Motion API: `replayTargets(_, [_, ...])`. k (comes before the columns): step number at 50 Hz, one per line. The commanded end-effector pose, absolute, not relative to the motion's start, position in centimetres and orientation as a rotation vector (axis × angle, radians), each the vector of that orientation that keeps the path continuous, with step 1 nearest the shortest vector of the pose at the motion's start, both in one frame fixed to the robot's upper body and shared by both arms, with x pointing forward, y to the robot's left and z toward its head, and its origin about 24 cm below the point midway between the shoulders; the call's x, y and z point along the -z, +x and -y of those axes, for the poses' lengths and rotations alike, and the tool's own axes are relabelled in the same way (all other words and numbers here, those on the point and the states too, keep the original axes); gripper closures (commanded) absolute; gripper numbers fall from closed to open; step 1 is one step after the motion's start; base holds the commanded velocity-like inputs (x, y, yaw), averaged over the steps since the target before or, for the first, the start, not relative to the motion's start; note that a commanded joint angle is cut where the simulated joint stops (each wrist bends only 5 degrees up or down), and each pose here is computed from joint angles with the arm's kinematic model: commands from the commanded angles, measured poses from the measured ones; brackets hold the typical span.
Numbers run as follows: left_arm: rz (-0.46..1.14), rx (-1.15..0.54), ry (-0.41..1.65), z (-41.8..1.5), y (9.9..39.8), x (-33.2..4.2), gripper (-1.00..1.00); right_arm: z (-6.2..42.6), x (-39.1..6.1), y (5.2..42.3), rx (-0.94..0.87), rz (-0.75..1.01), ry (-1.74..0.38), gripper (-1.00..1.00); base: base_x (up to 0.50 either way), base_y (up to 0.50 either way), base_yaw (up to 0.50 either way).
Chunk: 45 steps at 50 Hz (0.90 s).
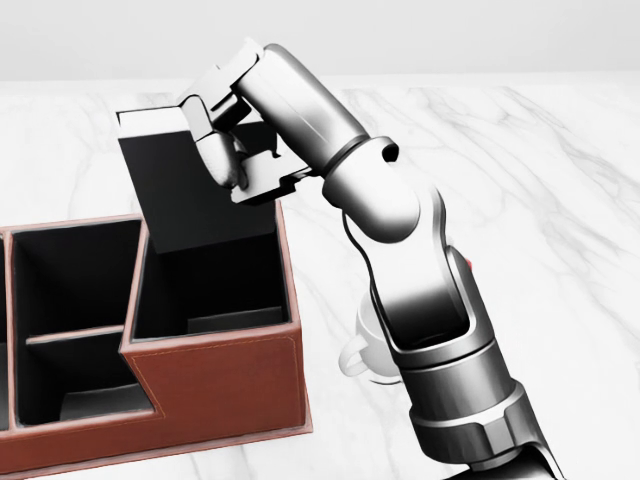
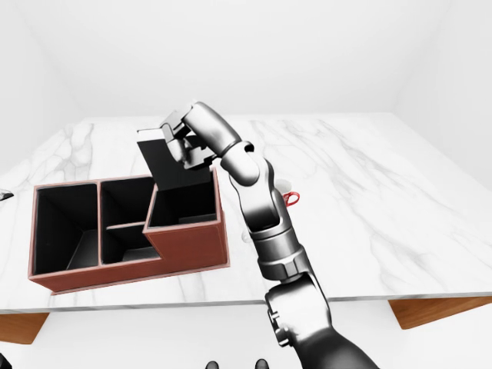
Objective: Pick up the book and place it in the right compartment of the caddy.
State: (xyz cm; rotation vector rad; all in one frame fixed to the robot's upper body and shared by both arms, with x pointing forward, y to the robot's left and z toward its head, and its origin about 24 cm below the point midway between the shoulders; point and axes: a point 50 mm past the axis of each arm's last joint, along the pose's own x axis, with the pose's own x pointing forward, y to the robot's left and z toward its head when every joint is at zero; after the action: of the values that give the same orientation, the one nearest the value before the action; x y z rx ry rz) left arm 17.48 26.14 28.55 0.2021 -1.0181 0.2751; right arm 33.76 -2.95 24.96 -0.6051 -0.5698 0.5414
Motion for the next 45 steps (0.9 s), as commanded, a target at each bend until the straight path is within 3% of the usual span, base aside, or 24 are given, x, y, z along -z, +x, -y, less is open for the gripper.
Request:
replayTargets(1, [1.025,-0.275,0.204,-26.1,17.3,-28.6,-1.00,3.2,-24.9,33.6,-0.496,0.579,-0.618,1.00,0.00,0.00,0.00])
replayTargets(45, [1.015,-0.277,0.204,-26.3,17.4,-28.5,-1.00,2.3,-22.1,33.6,-0.521,0.496,-0.596,1.00,0.00,0.00,0.00])
